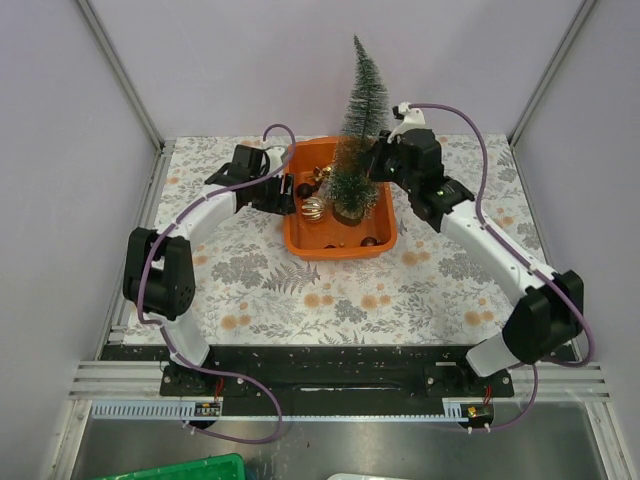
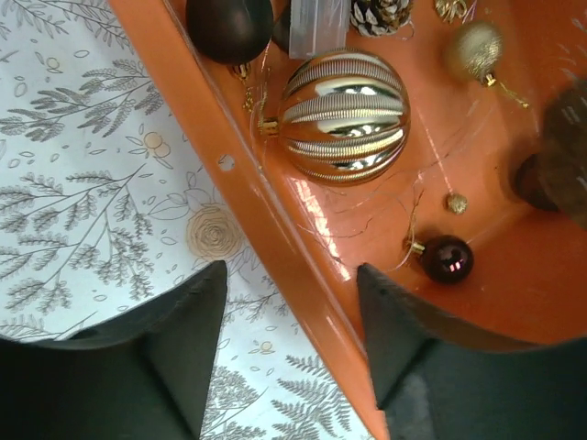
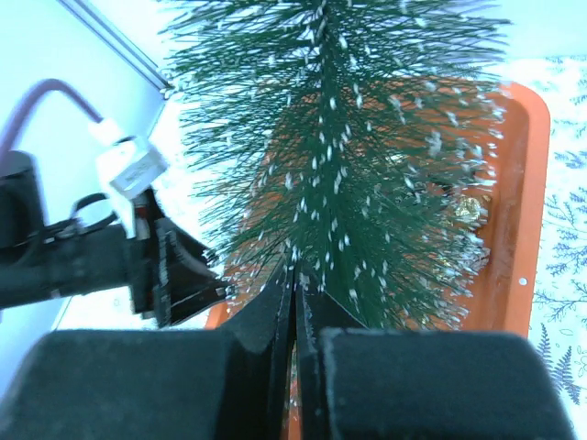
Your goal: Decorate the small christmas tree
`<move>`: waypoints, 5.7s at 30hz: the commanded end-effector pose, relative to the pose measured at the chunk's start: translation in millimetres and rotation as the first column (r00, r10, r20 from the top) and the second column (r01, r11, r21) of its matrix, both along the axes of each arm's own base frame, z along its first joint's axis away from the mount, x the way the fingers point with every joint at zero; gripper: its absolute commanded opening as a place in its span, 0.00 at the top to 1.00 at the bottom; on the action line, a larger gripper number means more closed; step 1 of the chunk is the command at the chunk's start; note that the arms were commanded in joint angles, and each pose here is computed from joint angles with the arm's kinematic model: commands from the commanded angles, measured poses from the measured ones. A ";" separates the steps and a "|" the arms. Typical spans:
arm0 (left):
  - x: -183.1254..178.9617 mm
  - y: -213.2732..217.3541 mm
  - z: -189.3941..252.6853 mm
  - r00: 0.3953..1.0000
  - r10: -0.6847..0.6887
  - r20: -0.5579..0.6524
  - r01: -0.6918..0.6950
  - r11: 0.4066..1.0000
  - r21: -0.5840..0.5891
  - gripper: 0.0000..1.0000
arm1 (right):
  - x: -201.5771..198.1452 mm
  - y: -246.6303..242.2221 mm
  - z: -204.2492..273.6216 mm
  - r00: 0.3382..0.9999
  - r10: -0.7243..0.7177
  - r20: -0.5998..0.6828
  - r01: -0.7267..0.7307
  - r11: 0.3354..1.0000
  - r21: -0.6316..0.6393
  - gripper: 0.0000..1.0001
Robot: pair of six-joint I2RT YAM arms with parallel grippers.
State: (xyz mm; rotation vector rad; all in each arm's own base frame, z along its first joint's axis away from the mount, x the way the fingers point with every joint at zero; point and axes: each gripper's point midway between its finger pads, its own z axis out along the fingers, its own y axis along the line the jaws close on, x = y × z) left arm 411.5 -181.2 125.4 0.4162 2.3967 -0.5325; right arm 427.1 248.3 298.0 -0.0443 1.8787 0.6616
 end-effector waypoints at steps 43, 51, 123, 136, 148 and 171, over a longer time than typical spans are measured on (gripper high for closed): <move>-56.0 60.0 133.6 0.987 0.097 0.130 -0.061 0.964 -0.259 0.01 | -221.2 74.5 72.3 0.911 0.350 0.217 -0.393 0.897 0.201 1.00; -76.6 60.8 145.4 0.982 0.073 0.173 -0.023 0.962 -0.272 0.01 | -239.7 98.9 24.8 0.900 0.403 0.169 -0.426 0.895 0.134 1.00; -80.5 67.1 168.5 0.958 0.137 0.253 -0.065 0.960 -0.272 0.01 | -231.5 -45.4 19.3 0.983 -0.031 0.183 0.027 0.999 0.028 0.16; -8.9 30.5 151.4 0.958 0.050 0.283 -0.001 0.985 -0.170 0.01 | -59.6 -41.6 40.4 0.982 -0.178 0.057 0.174 0.982 0.069 0.13; 120.9 -88.1 140.6 0.944 -0.161 0.288 0.197 0.975 -0.104 0.01 | 18.3 -91.2 -30.3 0.965 -0.213 -0.156 0.248 0.934 0.258 0.27; 131.7 -152.7 75.7 0.909 -0.269 0.317 0.319 0.940 -0.118 0.02 | 38.5 -61.8 -189.1 0.897 -0.113 -0.426 0.176 0.978 0.112 0.52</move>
